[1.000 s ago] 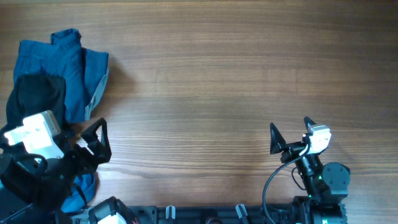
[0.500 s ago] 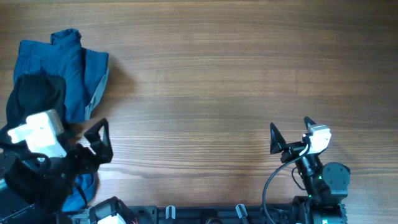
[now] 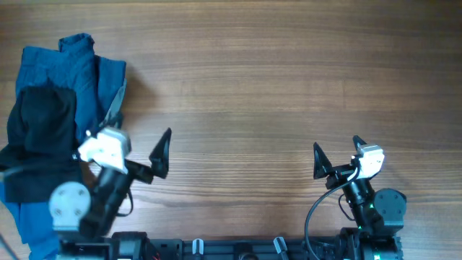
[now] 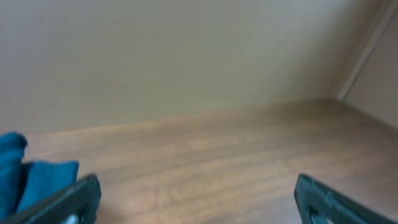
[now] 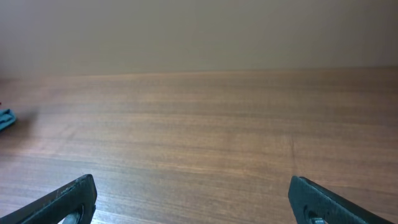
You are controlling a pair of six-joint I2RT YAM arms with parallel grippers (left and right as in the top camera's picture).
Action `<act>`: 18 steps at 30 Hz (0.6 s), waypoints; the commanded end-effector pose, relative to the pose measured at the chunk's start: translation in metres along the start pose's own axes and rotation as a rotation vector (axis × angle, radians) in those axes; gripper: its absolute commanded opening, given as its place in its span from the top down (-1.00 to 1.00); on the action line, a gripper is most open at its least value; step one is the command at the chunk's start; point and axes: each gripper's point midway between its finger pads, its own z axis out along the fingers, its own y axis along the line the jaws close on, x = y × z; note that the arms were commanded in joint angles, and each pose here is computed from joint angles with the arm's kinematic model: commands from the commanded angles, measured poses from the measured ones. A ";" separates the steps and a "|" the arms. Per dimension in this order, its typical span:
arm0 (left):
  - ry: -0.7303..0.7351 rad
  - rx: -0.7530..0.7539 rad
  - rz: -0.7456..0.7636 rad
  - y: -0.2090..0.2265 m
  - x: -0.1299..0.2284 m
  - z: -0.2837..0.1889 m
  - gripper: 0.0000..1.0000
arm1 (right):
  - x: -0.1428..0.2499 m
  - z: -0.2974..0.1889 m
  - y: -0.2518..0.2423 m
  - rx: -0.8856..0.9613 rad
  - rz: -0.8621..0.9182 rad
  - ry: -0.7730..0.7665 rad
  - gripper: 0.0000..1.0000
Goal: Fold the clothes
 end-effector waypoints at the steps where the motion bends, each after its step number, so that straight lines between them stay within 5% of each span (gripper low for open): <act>1: -0.079 -0.029 0.026 0.007 0.028 -0.006 -1.00 | -0.002 -0.001 0.003 -0.016 -0.022 -0.014 -1.00; 9: -0.155 -0.056 0.034 0.018 0.072 -0.003 -0.99 | -0.002 -0.001 0.003 -0.016 -0.022 -0.014 -1.00; 18: -0.077 -0.050 0.005 0.024 0.122 0.012 -1.00 | -0.002 -0.001 0.003 -0.017 -0.022 -0.014 -0.99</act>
